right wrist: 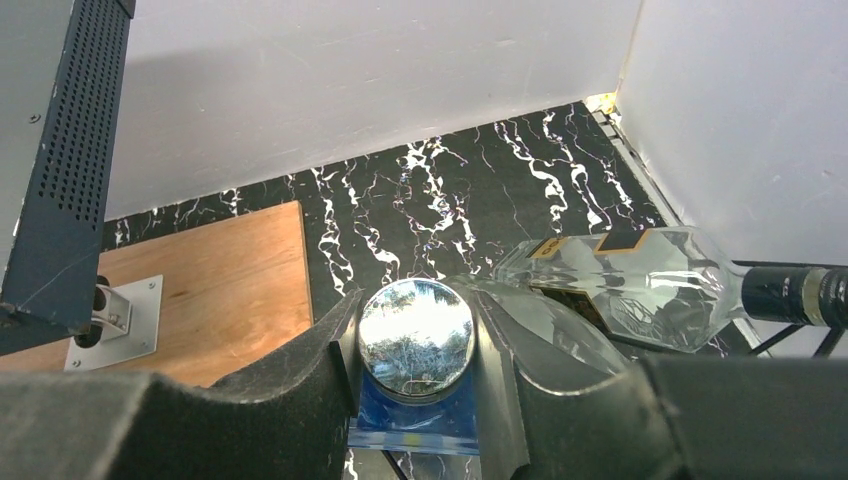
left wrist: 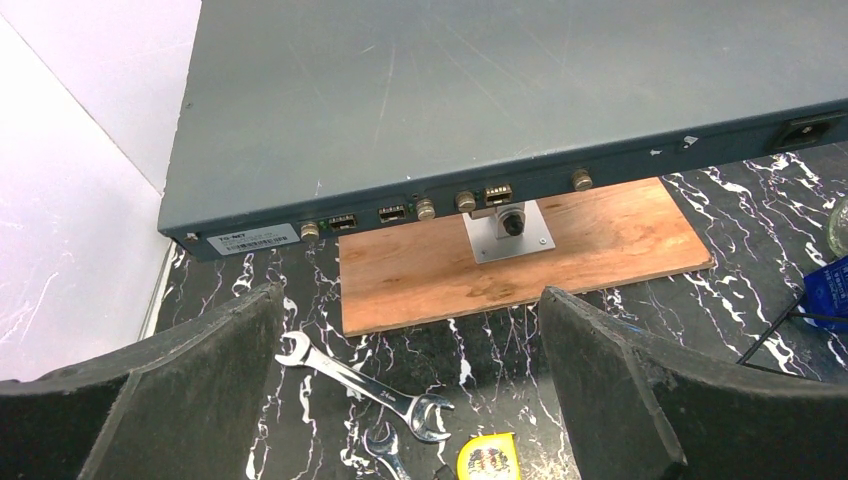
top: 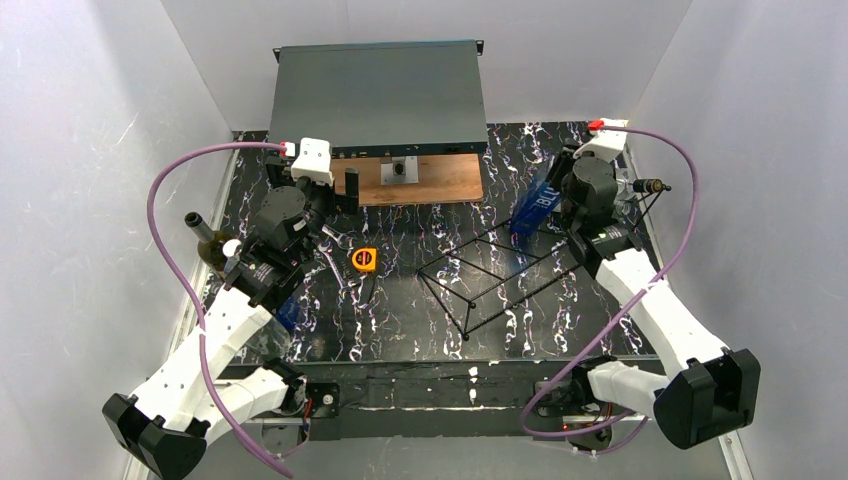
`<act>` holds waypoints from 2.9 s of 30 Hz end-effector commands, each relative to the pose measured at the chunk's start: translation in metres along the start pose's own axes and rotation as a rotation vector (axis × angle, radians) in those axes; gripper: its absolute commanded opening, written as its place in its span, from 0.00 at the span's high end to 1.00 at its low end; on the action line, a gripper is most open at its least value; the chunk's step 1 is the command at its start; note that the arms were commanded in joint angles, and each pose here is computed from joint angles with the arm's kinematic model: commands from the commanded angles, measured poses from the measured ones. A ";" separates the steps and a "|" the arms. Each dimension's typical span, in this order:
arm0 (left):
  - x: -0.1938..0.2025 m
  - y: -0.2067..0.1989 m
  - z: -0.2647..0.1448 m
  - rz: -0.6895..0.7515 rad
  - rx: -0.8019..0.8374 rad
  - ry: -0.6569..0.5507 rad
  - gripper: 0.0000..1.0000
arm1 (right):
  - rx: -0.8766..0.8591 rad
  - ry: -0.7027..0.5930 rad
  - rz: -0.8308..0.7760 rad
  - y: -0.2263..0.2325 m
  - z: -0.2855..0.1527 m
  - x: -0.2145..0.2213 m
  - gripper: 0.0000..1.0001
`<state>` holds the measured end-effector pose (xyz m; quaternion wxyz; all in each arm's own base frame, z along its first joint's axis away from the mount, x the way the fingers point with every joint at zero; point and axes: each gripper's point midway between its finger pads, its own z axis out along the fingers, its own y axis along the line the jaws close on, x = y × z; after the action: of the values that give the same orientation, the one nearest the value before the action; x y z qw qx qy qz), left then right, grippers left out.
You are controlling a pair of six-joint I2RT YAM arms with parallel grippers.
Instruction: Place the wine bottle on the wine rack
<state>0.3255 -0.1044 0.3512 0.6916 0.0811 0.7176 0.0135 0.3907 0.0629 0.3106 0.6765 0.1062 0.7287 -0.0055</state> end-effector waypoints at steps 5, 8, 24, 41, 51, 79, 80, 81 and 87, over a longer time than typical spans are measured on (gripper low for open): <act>-0.020 0.001 -0.004 -0.032 0.001 -0.046 0.02 | 0.043 -0.023 0.042 -0.018 -0.015 0.004 0.99; -0.022 0.002 -0.005 -0.034 -0.001 -0.052 0.02 | 0.056 -0.004 0.043 -0.024 -0.021 0.016 0.99; -0.024 0.002 -0.006 -0.036 0.003 -0.056 0.02 | 0.121 0.055 0.104 -0.048 -0.040 0.064 0.99; -0.023 0.001 -0.006 -0.034 0.005 -0.053 0.02 | 0.146 0.066 0.126 -0.058 -0.046 0.089 0.99; -0.023 0.001 -0.006 -0.035 0.006 -0.053 0.02 | 0.170 0.090 0.123 -0.066 -0.052 0.101 0.99; -0.020 -0.003 -0.004 -0.032 0.014 -0.045 0.02 | 0.199 0.202 0.081 -0.083 -0.074 0.142 0.98; -0.021 -0.003 -0.004 -0.032 0.015 -0.045 0.02 | 0.204 0.204 0.079 -0.085 -0.075 0.143 0.97; -0.021 -0.003 -0.005 -0.033 0.014 -0.046 0.02 | 0.206 0.205 0.079 -0.086 -0.076 0.143 0.97; -0.021 -0.003 -0.005 -0.033 0.016 -0.047 0.02 | 0.214 0.222 0.086 -0.089 -0.081 0.152 0.86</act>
<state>0.3239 -0.1096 0.3515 0.6919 0.0871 0.7167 0.0071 0.3158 0.0216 0.2567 0.6922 0.2777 0.6623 0.0713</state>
